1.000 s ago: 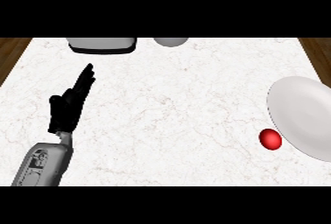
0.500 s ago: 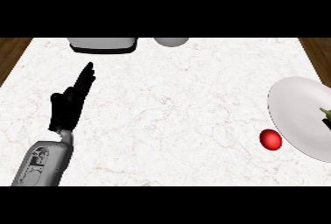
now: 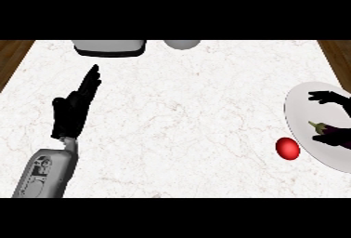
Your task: Pick the eggplant from the placemat and place it in the plate
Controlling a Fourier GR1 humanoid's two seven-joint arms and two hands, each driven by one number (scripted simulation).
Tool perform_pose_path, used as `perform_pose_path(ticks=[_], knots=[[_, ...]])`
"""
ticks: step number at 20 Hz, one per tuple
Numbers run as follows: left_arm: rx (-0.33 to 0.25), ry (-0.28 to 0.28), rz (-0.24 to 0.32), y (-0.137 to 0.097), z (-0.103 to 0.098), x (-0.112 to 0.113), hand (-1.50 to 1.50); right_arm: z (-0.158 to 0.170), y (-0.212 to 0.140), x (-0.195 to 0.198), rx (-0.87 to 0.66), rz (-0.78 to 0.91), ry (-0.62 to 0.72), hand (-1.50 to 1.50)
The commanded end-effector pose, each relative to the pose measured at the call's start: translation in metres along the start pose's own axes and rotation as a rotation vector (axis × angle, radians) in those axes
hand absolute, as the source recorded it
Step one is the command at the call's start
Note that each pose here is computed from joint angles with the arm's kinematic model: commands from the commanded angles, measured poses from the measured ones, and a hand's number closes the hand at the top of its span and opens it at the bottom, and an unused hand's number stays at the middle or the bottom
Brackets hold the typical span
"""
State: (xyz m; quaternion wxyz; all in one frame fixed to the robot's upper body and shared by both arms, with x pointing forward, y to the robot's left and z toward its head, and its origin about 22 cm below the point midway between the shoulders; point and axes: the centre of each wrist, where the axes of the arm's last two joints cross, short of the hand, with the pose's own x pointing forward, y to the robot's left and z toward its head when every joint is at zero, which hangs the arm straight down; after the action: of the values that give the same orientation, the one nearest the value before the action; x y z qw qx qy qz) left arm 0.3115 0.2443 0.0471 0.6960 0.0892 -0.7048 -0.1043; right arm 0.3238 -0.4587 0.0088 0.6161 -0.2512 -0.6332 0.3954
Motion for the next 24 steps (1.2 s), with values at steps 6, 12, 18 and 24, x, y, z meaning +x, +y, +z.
perform_pose_path(ticks=[6,12,18,24], knots=[[0.017,0.011,-0.002,0.001,0.004,-0.010,0.00,0.017,-0.024,-0.014,-0.174,-0.381,-0.097,-1.50],[0.005,0.010,0.007,-0.003,-0.001,-0.004,0.00,0.057,-0.060,-0.035,-0.362,-0.527,0.022,-1.50],[0.013,-0.014,0.007,-0.004,-0.001,-0.014,0.00,0.117,-0.112,-0.050,-0.458,-0.575,0.037,-1.50],[-0.001,-0.019,0.014,0.008,0.004,0.003,0.00,0.152,-0.124,-0.058,-0.441,-0.579,0.050,-1.50]])
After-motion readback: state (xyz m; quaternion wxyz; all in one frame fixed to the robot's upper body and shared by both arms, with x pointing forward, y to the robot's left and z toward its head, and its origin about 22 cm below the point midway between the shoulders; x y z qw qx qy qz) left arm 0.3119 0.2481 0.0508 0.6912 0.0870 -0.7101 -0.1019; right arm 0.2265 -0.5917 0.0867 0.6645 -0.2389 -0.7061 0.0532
